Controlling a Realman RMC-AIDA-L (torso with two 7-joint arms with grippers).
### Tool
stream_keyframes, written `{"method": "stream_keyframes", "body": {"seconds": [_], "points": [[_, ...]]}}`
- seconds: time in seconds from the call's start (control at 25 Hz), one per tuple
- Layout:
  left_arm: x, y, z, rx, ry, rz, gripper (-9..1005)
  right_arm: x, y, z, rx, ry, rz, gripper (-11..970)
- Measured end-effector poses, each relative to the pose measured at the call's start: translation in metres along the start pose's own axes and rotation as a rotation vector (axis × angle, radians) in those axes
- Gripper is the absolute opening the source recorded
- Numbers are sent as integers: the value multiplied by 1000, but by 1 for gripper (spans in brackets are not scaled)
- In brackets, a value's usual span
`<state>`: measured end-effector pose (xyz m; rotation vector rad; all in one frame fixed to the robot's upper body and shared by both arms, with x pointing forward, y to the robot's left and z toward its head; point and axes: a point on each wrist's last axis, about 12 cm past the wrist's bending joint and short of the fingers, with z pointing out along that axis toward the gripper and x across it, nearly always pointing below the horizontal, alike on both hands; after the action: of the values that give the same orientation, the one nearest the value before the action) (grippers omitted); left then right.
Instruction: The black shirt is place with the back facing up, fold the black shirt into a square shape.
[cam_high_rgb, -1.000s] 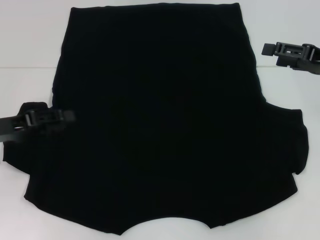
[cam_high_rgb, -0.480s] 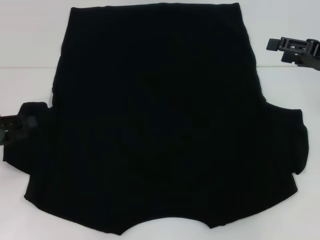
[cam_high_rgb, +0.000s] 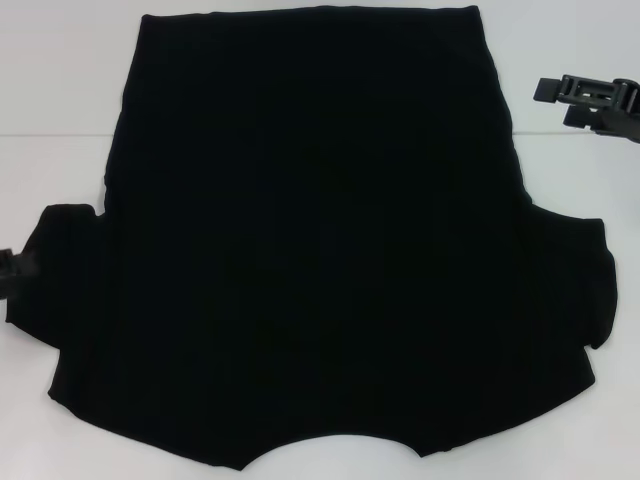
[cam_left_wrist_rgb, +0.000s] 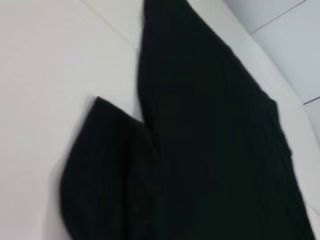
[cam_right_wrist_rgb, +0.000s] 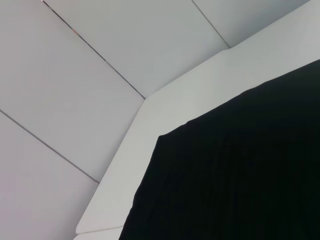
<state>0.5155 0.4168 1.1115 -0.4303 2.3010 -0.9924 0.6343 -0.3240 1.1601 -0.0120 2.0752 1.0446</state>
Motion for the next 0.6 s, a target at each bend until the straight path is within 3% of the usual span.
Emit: {"method": "stream_keyframes", "body": {"seconds": [0.6], "points": [[2,17,8,-113,-24,-25,391,3,-2,-1,2,-5,12,914]]}}
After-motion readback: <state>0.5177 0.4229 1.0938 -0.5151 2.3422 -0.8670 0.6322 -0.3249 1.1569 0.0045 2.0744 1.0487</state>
